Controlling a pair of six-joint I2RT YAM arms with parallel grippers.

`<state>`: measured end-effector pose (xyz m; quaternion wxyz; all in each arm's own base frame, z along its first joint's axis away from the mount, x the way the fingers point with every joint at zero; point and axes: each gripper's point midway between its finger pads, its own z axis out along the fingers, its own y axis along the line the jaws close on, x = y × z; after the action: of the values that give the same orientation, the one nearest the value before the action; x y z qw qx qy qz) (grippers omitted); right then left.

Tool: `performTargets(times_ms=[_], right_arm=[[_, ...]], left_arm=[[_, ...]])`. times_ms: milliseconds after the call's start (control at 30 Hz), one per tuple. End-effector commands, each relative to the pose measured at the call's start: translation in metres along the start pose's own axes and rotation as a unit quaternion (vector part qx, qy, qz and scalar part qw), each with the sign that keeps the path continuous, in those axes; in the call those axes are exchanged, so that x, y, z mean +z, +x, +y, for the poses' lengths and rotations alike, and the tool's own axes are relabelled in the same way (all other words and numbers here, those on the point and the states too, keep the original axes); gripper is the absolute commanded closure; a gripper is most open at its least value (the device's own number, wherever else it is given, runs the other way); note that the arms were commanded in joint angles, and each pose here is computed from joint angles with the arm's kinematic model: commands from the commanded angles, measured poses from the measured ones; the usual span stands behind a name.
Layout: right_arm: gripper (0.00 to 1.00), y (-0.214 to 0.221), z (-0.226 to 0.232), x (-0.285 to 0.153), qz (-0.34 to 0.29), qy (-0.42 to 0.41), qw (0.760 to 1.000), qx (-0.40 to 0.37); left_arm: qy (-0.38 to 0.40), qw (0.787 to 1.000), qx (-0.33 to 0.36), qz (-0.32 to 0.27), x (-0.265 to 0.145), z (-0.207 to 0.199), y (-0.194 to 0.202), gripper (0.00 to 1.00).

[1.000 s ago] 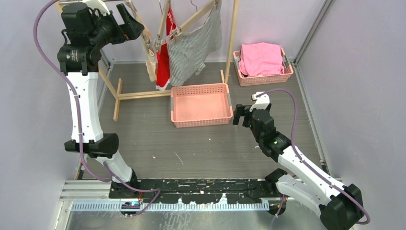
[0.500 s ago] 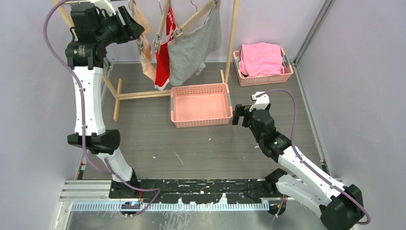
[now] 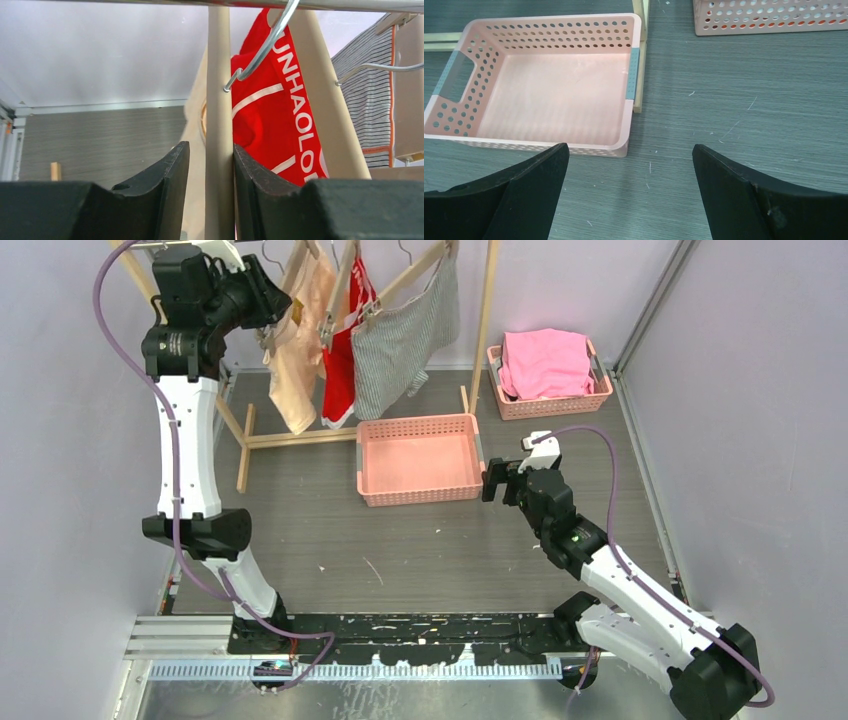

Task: Remove the underwear clipped to the hanger

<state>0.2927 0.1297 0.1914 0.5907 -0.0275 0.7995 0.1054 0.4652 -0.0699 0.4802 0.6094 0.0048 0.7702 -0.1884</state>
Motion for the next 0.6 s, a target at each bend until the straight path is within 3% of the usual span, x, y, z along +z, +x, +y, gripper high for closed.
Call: performTargets(times_ms=[0,100,233,500,567], right_arm=[[0.0,-0.018,0.013,0.001,-0.033,-0.026,0.999,0.01],[0.0,-0.018,0.016,0.002,-0.033,-0.031,0.999,0.009],[0.0,-0.017,0.021,0.003,-0.029,-0.038,0.999,0.003],[0.0,-0.015,0.025,0.004,-0.027,-0.041,0.999,-0.001],[0.0,-0.015,0.026,0.004,-0.028,-0.042,0.999,-0.001]], left_arm=[[-0.009,0.996,0.051,-0.068,-0.027,-0.007,-0.04,0.65],[-0.009,0.996,0.06,-0.063,-0.028,-0.007,-0.037,0.67],[-0.011,0.995,0.07,-0.066,-0.033,-0.007,-0.04,0.57],[-0.003,0.994,0.084,-0.073,-0.042,-0.014,-0.044,0.62],[-0.001,0.993,0.087,-0.074,-0.044,-0.017,-0.045,0.69]])
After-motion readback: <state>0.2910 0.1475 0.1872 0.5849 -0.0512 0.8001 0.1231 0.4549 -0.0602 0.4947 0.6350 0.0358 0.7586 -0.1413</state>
